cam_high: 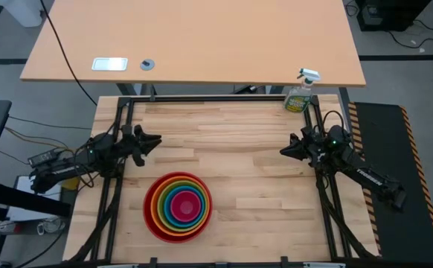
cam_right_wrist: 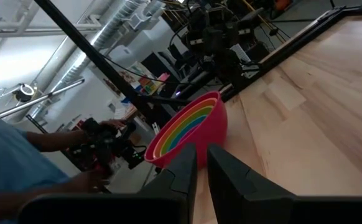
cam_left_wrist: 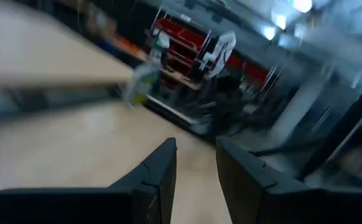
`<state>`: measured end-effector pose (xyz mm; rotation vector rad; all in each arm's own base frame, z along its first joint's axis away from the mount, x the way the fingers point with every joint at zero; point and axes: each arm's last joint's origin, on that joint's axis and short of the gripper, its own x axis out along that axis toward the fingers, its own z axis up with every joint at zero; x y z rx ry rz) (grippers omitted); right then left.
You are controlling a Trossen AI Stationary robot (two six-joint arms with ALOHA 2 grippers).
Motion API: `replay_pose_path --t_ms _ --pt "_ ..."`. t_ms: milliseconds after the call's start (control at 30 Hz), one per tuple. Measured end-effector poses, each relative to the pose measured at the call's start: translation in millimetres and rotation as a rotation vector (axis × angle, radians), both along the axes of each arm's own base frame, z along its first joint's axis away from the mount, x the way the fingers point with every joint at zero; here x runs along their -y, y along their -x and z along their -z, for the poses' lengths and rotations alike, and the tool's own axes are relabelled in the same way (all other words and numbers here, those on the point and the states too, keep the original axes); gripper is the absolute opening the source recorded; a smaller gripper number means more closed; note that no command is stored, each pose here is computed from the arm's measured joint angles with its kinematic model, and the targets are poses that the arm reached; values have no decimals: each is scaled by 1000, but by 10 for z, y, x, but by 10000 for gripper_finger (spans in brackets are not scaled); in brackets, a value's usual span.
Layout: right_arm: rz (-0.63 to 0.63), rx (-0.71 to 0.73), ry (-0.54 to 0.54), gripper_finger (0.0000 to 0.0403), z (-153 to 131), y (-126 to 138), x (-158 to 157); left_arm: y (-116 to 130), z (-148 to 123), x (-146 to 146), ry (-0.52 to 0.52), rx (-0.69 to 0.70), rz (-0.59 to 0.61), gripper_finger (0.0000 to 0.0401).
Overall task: Nest bowls inside each other
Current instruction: Return to home position
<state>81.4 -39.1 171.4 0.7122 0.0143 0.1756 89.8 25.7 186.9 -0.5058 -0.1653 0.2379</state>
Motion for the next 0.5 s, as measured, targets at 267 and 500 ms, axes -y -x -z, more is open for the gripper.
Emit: replay_pose_path --t_ms 267,500 --pt "0 0 0 48 0 0 0 2 -4 -10 -835 -242 -118 117" --pt "0 1 1 48 -2 0 0 0 -3 -11 -883 -257 -122 117"
